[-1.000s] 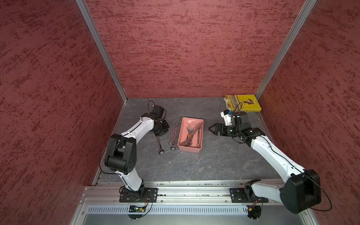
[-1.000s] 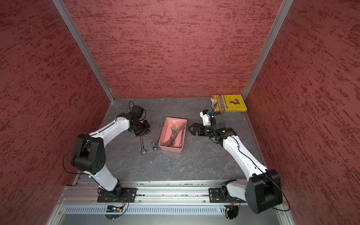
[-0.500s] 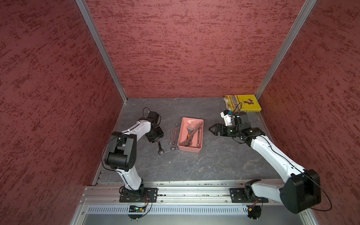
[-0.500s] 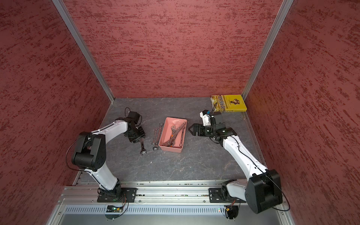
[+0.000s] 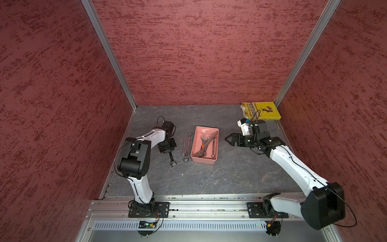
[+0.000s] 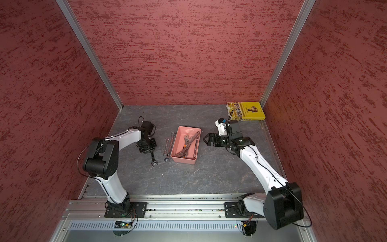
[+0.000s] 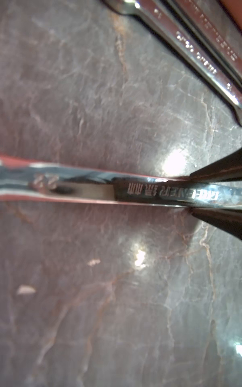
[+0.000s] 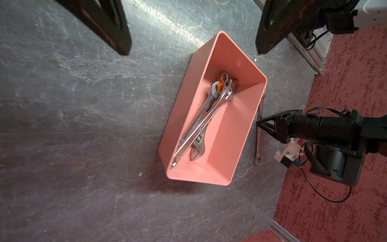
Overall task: Take out the wrench from the storage box
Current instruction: Place the wrench at the center of the board.
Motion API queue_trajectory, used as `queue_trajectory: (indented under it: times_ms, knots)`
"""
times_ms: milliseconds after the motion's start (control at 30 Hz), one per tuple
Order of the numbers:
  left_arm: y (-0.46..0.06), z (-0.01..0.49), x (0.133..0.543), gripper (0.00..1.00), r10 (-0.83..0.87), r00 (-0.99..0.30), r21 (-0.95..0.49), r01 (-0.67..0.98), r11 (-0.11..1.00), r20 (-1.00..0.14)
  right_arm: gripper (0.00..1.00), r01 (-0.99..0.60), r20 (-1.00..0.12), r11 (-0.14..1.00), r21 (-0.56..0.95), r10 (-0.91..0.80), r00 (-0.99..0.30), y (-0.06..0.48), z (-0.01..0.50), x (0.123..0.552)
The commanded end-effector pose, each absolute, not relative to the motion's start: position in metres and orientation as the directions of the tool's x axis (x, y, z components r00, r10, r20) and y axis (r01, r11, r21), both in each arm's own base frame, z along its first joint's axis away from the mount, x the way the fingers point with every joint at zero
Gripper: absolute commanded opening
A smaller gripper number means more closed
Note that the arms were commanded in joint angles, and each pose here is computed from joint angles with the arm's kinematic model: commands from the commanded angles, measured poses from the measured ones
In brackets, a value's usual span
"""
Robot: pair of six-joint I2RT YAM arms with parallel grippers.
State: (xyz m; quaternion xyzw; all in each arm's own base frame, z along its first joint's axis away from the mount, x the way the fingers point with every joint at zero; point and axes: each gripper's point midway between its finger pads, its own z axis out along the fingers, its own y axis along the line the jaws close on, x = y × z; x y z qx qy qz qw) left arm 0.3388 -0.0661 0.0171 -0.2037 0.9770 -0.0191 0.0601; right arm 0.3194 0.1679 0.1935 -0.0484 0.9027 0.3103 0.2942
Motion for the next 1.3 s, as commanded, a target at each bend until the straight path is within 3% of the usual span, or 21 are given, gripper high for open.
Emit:
queue_trajectory:
  times_ms: [0,500,600,700,833,1033,1267]
  knots:
    - [-0.073,0.007,0.345,0.17,-0.293,-0.947,-0.030,-0.292,0.956,-0.131,0.98,-0.281,-0.593,0.808,0.517,0.101,-0.799,0.164,0.206,0.325]
    - [-0.102,0.000,0.343,0.13,0.131,-0.984,-0.002,0.132,0.991,-0.119,0.98,-0.282,-0.592,0.808,0.518,0.100,-0.800,0.164,0.207,0.323]
    - [-0.114,0.001,0.344,0.17,0.149,-0.981,-0.068,0.158,0.985,-0.121,0.99,-0.284,-0.593,0.806,0.520,0.102,-0.799,0.164,0.207,0.323]
    - [-0.110,0.003,0.350,0.19,0.118,-0.984,-0.030,0.123,0.992,-0.129,0.99,-0.284,-0.595,0.803,0.523,0.106,-0.797,0.165,0.209,0.324]
    - [-0.093,0.015,0.359,0.30,-0.015,-0.988,-0.050,-0.007,0.999,-0.155,0.98,-0.286,-0.601,0.807,0.517,0.104,-0.792,0.163,0.212,0.323]
    - [-0.116,0.063,0.368,0.48,-0.047,-0.973,-0.144,-0.015,0.990,-0.225,0.98,-0.307,-0.614,0.794,0.524,0.103,-0.782,0.167,0.220,0.324]
    - [-0.142,0.113,0.370,0.58,-0.064,-0.952,-0.248,0.013,0.969,-0.299,0.98,-0.253,-0.585,0.770,0.585,0.185,-0.790,0.173,0.230,0.329]
